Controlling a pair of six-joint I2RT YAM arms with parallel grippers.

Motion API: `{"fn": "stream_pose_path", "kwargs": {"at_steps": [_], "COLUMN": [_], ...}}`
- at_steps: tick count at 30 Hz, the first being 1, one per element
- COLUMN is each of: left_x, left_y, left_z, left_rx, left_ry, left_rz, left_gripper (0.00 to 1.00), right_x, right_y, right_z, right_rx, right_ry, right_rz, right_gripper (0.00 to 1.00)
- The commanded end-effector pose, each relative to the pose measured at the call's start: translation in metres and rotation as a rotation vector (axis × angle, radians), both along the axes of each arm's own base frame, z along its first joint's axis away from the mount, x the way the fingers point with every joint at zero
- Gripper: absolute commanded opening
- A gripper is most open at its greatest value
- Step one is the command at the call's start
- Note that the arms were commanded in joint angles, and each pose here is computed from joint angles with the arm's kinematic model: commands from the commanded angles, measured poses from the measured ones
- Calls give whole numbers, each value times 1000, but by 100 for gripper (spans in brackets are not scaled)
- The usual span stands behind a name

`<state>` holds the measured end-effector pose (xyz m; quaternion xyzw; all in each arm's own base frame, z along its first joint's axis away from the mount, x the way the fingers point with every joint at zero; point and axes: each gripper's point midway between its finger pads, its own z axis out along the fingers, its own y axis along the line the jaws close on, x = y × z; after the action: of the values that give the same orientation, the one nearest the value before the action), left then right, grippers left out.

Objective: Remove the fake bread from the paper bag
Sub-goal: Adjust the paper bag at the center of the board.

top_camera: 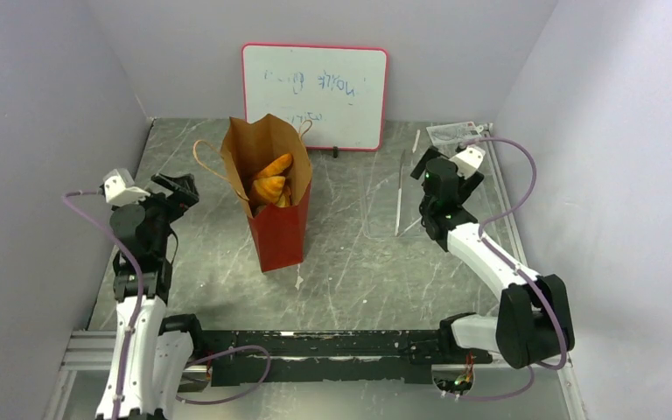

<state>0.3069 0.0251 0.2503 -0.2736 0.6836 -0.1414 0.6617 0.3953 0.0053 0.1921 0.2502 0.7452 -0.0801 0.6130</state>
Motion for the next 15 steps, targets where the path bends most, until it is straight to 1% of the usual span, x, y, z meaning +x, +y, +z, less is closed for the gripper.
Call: {"fn": "stream_pose_path", "kwargs": {"at_steps": [1,3,6,11,13,15], "left_x": [-19,-22,-26,-29,-31,-32], "left_y": [-16,-31,-53,-84,-97,-109], "left_z": [35,53,77,99,102,102], "left_rx": [-7,-11,-8,3,7,22], "left_ry": [-87,-141,-180,-194,-189,-157], "left_rz": [-70,-137,-238,-397,-464,-526], "left_gripper": [99,99,99,99,99,99], "right_x": [-10,-8,-7,-5,-8,-14], "right_y": [-9,-1,8,11,10,7], "right_z": [16,10,-2,-25,-29,-30], "right_rx": [7,-2,21,25,21,12], "right_ry": [-95,-104,-37,106,128,128], "right_rz": [-67,-3,43,30,24,18], "right_gripper": [100,100,99,98,98,99]}}
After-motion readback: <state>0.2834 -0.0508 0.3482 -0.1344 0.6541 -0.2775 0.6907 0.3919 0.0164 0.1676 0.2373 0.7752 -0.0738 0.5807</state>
